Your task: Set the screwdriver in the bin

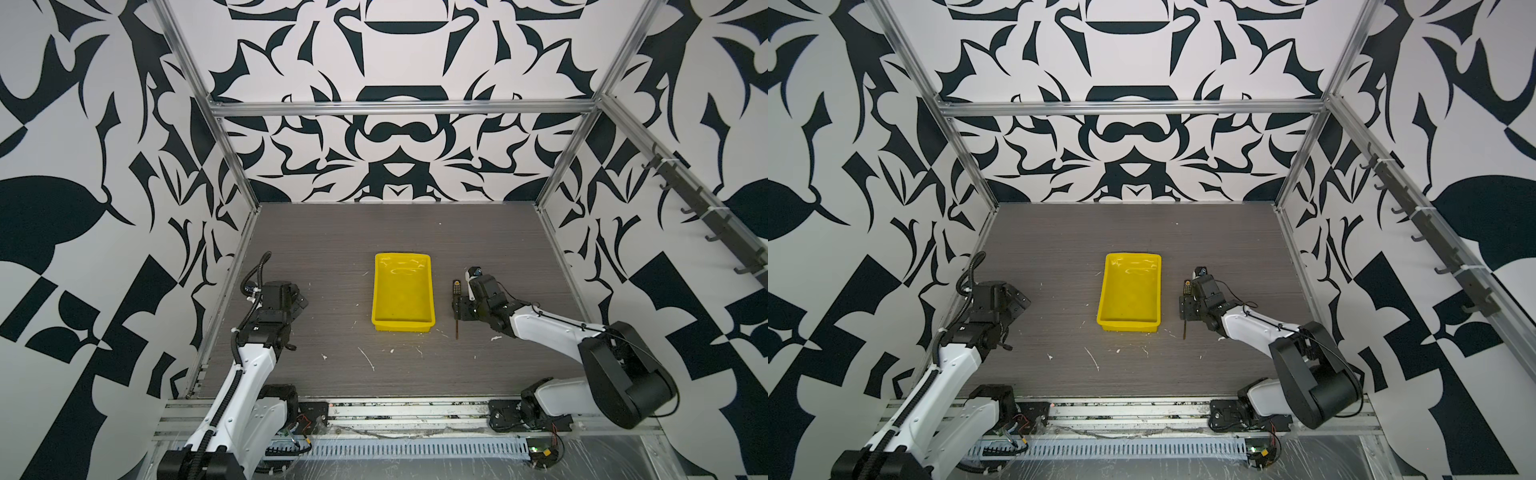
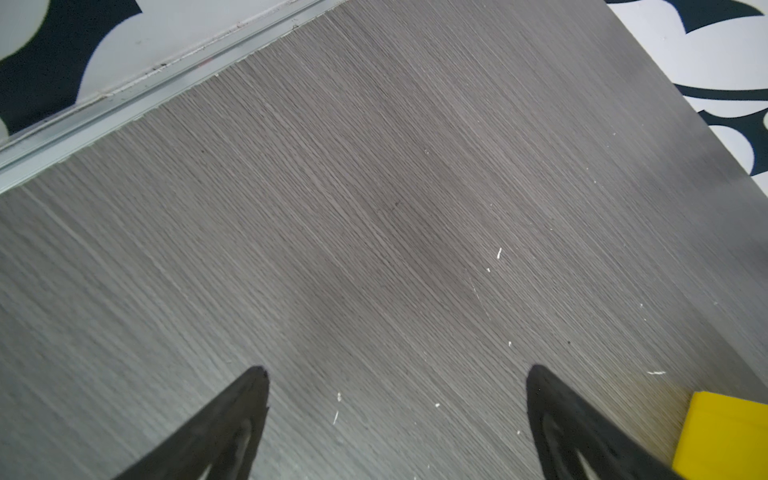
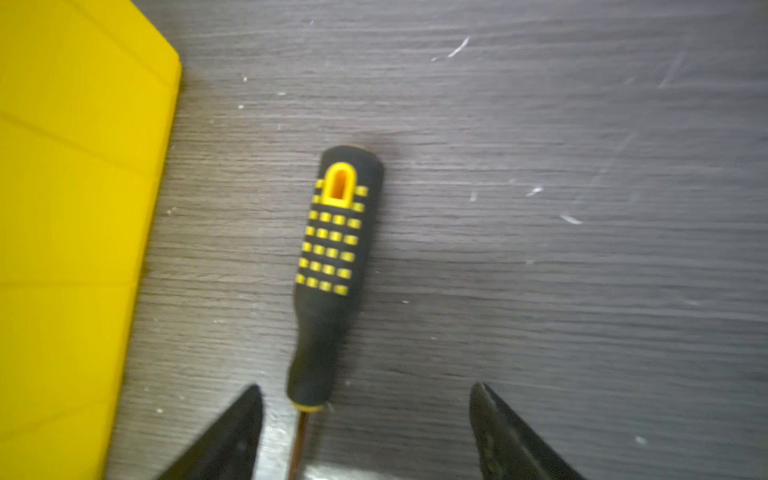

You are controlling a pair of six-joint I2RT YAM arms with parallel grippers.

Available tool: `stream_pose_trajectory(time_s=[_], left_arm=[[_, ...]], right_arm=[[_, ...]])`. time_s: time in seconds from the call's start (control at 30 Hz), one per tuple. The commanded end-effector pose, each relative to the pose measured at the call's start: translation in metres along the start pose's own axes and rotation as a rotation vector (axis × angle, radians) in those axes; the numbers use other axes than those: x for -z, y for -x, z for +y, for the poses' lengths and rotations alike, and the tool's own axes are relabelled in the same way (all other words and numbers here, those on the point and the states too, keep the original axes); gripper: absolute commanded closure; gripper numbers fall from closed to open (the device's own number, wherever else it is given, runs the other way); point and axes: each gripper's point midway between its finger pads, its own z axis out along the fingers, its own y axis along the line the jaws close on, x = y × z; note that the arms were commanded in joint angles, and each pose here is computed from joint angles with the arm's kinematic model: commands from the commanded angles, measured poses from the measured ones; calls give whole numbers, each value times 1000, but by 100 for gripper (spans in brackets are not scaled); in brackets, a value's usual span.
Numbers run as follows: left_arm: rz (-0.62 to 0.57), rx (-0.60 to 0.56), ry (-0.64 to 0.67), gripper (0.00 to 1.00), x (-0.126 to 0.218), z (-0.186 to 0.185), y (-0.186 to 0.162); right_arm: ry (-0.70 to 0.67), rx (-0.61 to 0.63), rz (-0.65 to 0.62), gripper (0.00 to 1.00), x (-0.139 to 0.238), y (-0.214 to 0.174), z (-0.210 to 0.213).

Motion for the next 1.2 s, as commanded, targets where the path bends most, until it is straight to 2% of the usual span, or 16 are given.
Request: stream_pose_trajectory(time_s=[0.0, 0.1, 0.27, 0.43, 0.5, 0.63, 0.83, 0.9, 1.0, 1.07, 1.17], left_arm=[[18, 17, -2, 1, -2, 2, -5], [5, 23, 49, 0, 0, 10, -2], [-7, 32, 37, 1, 1, 10, -1], [2, 20, 9, 0, 0, 5, -3], [5, 19, 48, 1, 3, 10, -1], [-37, 17, 88, 1, 12, 21, 6], [-92, 112, 23, 1, 12, 22, 4], [-88, 113, -15, 1, 12, 18, 1], [-88, 112, -38, 0, 13, 16, 0], [-91, 114, -42, 0, 14, 17, 0], [-106, 118, -61, 0, 13, 15, 0]], right_arm=[[13, 42, 15, 29, -2, 11, 12], [-20, 47, 14, 29, -3, 12, 9], [-57, 37, 6, 31, -2, 12, 2], [-115, 37, 42, 50, -5, 9, -6], [-161, 38, 38, 51, -5, 11, -13], [-167, 37, 41, 67, -7, 11, -14], [-172, 38, 54, 74, -8, 10, -14], [-172, 36, 50, 75, -7, 10, -15], [-171, 35, 46, 82, -8, 11, -14], [-171, 38, 54, 90, -8, 10, -14], [-173, 37, 51, 94, -8, 11, -14]])
